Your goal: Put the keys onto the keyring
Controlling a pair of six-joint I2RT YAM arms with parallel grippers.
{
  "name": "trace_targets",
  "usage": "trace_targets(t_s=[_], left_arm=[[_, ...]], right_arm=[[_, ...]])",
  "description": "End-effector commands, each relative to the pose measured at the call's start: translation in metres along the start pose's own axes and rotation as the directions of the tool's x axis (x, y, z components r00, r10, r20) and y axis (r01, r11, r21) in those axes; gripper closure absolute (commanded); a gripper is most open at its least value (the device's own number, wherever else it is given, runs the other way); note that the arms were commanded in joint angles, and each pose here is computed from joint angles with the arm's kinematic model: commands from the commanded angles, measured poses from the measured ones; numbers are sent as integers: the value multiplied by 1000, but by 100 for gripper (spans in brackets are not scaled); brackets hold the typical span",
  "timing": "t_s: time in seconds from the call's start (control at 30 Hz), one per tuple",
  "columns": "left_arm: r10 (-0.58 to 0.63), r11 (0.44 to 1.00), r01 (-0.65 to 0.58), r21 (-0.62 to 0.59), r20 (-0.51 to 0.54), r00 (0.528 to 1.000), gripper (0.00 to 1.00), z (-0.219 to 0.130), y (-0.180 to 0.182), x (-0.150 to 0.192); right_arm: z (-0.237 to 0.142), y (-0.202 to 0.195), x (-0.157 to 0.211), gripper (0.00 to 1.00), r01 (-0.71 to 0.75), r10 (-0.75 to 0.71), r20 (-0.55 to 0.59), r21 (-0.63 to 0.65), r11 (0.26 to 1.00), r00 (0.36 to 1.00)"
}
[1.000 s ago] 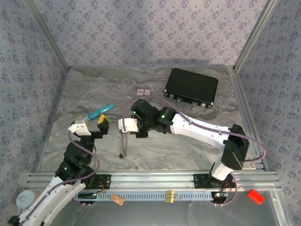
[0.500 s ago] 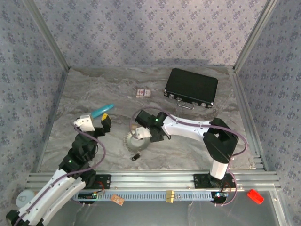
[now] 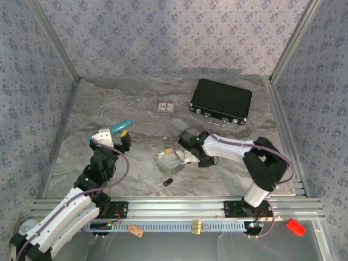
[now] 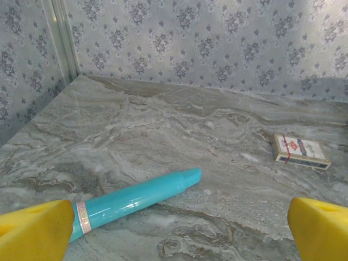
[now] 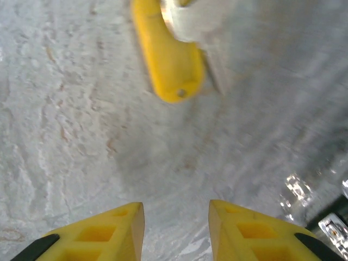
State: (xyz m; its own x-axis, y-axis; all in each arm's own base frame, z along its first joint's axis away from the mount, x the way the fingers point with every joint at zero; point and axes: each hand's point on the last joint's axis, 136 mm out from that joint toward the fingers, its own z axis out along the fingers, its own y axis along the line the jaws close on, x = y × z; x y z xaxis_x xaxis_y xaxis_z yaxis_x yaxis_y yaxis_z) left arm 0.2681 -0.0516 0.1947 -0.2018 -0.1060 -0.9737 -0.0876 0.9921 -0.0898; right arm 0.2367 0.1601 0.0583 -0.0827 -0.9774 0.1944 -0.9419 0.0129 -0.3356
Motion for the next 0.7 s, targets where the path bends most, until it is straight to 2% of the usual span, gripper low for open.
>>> trace_targets(t_s=[0.0, 0.07, 0.13, 0.17, 0.23, 0.33, 0.37, 0.4, 0.5, 0.53, 0.67], left_arm=[[37, 999, -37, 2, 39, 999, 1, 6, -4, -16], [73, 997, -73, -5, 40, 997, 1, 13, -4, -17], [108, 994, -108, -2, 33, 994, 1, 23, -4, -15], [124, 992, -124, -2, 31, 992, 1, 28, -3, -15], [165, 986, -165, 11, 11, 986, 0, 39, -1, -10], [187, 982, -187, -4, -8, 982, 1, 56, 11, 1], [184, 983, -184, -17, -15, 983, 1, 61, 16, 4], [174, 984, -175, -34, -31, 984, 0, 67, 22, 9], [173, 983, -175, -57, -35, 984, 1, 79, 31, 17], [174, 982, -176, -66, -31, 984, 0, 84, 34, 19], [176, 981, -181, -70, -65, 982, 0, 104, 40, 35]], right_arm=[[-31, -31, -7, 62, -256, 244, 181, 42, 966, 953], [-48, -58, -10, 62, -461, 431, 349, 1, 888, 832], [-58, -88, -5, 62, -642, 590, 519, -100, 760, 618], [-58, -100, 3, 61, -696, 627, 567, -125, 707, 535], [-48, -120, 30, 60, -800, 681, 619, -137, 585, 392], [-28, -146, 73, 60, -915, 708, 675, -121, 386, 209], [-24, -151, 82, 60, -930, 700, 695, -125, 344, 165], [-19, -155, 88, 60, -940, 682, 718, -120, 318, 139], [-7, -163, 103, 59, -958, 627, 771, -83, 275, 113], [-6, -164, 103, 60, -953, 625, 768, -64, 297, 143], [-6, -178, 113, 60, -952, 572, 813, -82, 293, 106]])
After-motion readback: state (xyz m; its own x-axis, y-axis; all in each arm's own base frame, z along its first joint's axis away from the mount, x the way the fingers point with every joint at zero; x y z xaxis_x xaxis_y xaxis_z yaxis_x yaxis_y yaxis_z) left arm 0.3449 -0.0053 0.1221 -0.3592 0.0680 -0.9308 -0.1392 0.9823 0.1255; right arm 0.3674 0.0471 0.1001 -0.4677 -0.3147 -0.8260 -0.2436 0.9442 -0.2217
